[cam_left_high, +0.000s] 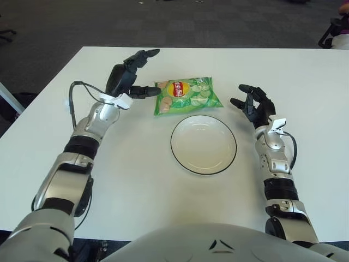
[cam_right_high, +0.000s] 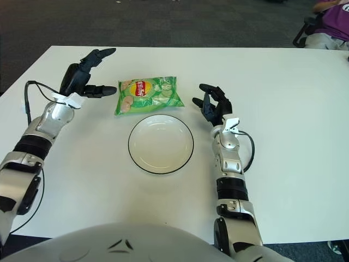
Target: Put the snack into the plate.
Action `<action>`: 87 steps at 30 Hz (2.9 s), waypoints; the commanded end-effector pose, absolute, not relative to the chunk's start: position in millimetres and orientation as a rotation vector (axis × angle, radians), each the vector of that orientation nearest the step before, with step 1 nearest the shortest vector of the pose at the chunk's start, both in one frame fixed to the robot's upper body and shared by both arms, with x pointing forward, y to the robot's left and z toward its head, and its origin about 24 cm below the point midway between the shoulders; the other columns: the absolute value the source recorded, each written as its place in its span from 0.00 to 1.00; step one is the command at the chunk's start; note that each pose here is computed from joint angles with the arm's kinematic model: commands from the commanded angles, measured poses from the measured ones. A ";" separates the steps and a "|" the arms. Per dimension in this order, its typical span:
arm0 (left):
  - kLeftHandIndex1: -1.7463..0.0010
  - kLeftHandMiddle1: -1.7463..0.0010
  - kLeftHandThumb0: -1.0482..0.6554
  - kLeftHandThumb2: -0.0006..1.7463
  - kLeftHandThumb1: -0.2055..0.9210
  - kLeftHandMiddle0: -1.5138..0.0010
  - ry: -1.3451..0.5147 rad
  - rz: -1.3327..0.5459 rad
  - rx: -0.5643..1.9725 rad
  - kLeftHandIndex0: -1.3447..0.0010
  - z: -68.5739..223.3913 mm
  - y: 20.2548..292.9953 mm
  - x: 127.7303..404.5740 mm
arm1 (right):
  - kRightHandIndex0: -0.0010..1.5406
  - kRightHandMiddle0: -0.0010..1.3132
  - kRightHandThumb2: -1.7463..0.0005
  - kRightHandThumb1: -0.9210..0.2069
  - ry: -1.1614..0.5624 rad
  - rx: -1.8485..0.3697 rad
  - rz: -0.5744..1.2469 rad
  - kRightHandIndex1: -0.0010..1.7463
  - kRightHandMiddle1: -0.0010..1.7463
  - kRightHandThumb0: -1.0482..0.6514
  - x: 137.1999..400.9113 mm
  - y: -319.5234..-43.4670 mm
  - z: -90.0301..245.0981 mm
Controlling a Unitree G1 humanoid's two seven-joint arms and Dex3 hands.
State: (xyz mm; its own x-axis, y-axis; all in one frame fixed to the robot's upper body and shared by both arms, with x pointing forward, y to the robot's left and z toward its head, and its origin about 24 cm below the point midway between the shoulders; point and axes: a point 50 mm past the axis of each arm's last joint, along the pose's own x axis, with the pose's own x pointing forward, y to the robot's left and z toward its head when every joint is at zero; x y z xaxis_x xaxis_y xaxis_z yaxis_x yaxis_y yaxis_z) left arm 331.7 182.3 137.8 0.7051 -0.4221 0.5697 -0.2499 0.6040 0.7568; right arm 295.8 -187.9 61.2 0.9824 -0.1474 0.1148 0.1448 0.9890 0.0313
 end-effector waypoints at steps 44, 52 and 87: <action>0.97 1.00 0.27 0.00 0.97 0.80 -1.178 -0.201 1.887 0.72 118.9 190.6 364.5 | 0.64 0.35 0.57 0.00 -0.147 0.020 -0.155 0.00 0.35 0.40 293.8 -190.5 69.4; 0.97 1.00 0.25 0.00 0.97 0.80 -1.188 -0.221 1.861 0.71 115.2 188.7 362.5 | 0.64 0.35 0.57 0.00 -0.147 0.020 -0.155 0.00 0.35 0.40 293.4 -190.4 69.7; 0.97 0.99 0.21 0.00 1.00 0.75 -1.207 -0.258 1.753 0.64 84.2 160.5 353.3 | 0.64 0.35 0.57 0.00 -0.146 0.021 -0.154 0.00 0.35 0.40 292.9 -188.2 70.5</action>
State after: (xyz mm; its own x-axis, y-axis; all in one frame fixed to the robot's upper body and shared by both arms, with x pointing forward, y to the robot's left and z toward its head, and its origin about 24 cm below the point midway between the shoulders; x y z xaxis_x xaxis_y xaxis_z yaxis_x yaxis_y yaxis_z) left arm 354.4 164.2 89.4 0.4771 -0.8138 0.3318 -0.6280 -0.0516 0.7765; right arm 293.6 -187.4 68.3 0.9795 -0.1469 0.1375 0.1439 0.9891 0.0318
